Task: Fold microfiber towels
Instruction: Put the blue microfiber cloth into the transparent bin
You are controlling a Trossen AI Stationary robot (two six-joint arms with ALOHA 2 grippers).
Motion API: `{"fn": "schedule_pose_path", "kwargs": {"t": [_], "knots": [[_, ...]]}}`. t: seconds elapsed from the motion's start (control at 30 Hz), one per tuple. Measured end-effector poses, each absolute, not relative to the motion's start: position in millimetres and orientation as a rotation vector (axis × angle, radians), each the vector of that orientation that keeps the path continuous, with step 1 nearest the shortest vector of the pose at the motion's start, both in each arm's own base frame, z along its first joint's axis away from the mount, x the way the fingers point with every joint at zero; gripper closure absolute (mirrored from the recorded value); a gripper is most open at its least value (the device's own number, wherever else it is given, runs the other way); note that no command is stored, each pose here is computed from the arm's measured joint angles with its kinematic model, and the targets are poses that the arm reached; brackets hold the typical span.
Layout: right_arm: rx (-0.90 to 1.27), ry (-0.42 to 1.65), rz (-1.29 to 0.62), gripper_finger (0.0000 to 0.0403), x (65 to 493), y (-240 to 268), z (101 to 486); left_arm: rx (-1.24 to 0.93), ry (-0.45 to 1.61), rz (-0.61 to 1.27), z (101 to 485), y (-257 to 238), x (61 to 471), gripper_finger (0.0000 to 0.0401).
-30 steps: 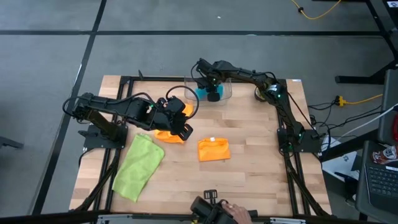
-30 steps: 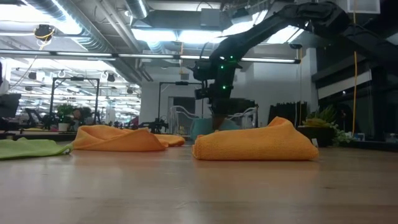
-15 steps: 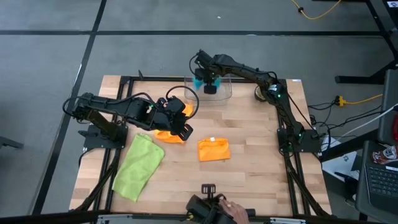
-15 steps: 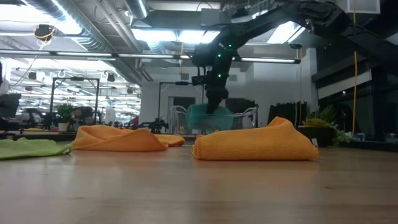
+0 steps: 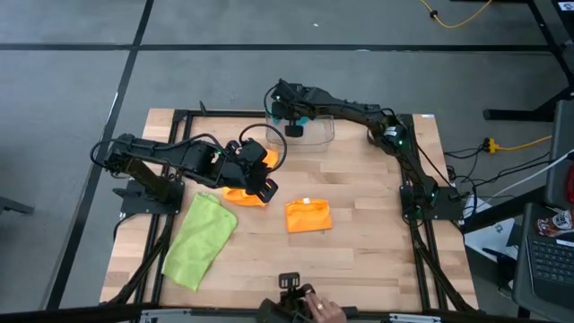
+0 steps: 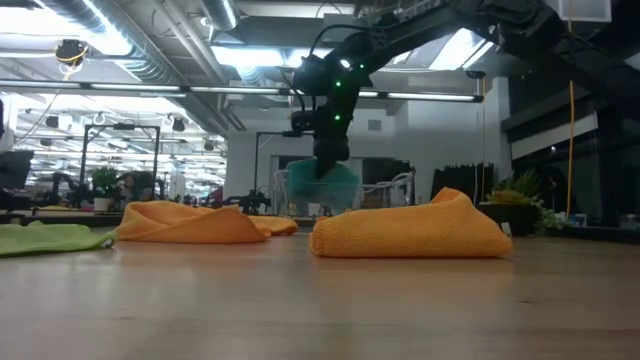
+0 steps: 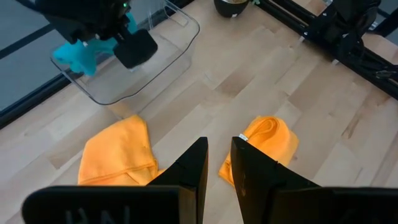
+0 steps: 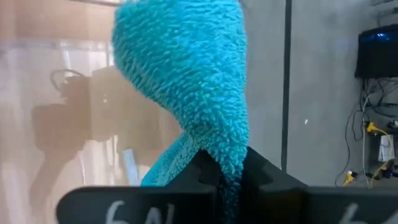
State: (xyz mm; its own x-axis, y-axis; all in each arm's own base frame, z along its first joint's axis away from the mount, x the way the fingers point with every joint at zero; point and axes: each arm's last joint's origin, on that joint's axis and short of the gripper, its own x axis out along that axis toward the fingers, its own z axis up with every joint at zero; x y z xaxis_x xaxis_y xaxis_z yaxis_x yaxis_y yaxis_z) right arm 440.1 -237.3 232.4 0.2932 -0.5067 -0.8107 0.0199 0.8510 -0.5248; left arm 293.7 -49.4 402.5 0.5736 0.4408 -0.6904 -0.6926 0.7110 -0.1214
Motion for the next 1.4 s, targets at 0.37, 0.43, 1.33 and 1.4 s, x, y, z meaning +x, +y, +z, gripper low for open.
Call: {"fn": "schedule_pose_path", "kwargs": {"t": [0.37,0.43,1.33,1.4], "knots": [[-0.522,1.362,-0.429,0.0387,440.7,-218.0,199.2,-0.396,0.682,0.686,402.6,-49.3,293.7,0.0339],[-0.518,1.357,-0.435,0.0387,442.0,-215.1,199.8,-0.395,0.682,0.685,402.6,-49.8,293.6,0.0339],[-0.507,1.349,-0.549,0.0388,451.0,-181.4,190.2,-0.356,0.736,0.697,399.6,-49.7,288.9,0.0339],[-0.515,1.334,-0.572,0.0386,451.7,-182.4,187.2,-0.339,0.742,0.69,399.6,-49.7,288.9,0.0339]]}}
